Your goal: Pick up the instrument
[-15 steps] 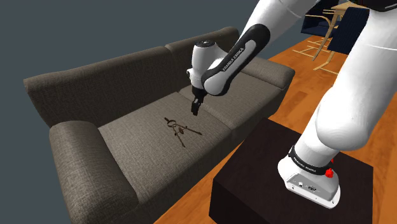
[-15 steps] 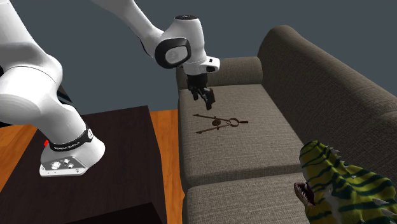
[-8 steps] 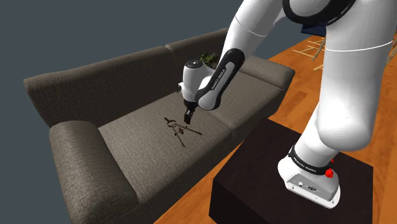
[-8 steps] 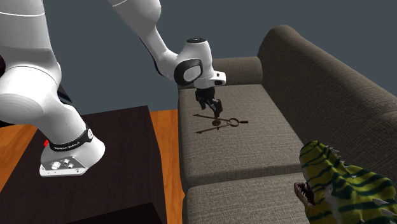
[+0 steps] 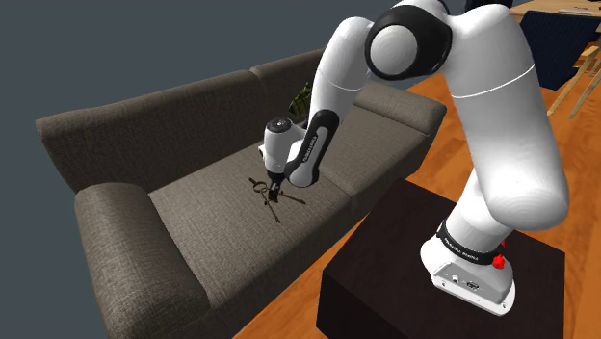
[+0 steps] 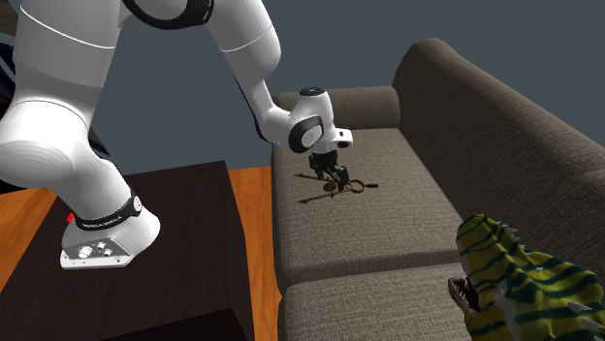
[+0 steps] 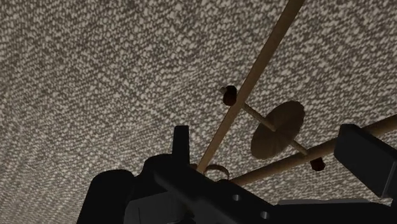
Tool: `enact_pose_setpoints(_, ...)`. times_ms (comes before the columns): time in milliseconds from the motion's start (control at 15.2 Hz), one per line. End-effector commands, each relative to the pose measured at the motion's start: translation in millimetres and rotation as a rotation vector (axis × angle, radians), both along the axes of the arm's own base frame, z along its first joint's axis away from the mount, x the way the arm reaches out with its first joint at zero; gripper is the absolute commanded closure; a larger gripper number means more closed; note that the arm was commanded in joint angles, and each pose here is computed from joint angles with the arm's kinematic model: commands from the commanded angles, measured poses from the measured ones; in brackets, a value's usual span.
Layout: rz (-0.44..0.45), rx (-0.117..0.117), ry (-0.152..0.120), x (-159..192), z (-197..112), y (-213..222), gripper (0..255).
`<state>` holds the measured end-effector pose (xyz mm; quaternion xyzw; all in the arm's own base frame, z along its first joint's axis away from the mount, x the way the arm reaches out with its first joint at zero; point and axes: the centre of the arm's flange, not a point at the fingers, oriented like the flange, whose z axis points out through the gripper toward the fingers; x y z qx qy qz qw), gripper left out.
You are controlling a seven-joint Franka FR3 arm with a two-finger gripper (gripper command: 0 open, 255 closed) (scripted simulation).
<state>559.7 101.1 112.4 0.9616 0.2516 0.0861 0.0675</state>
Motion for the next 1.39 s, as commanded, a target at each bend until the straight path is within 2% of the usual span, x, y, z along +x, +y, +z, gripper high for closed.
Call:
enact_pose_setpoints(0, 0.004, -0.001, -0.002, 3, -14, 1, 0)
enact_pose_setpoints(462, 0.004, -0.001, -0.002, 3, -43, 1, 0)
enact_pose_setpoints(528, 0.004, -0.001, -0.002, 3, -43, 1, 255)
enact_pose_setpoints(1122, 0.004, -0.001, -0.002, 3, -43, 1, 255)
enact_pose_setpoints(1320, 0.004, -0.001, -0.002, 3, -27, 1, 255)
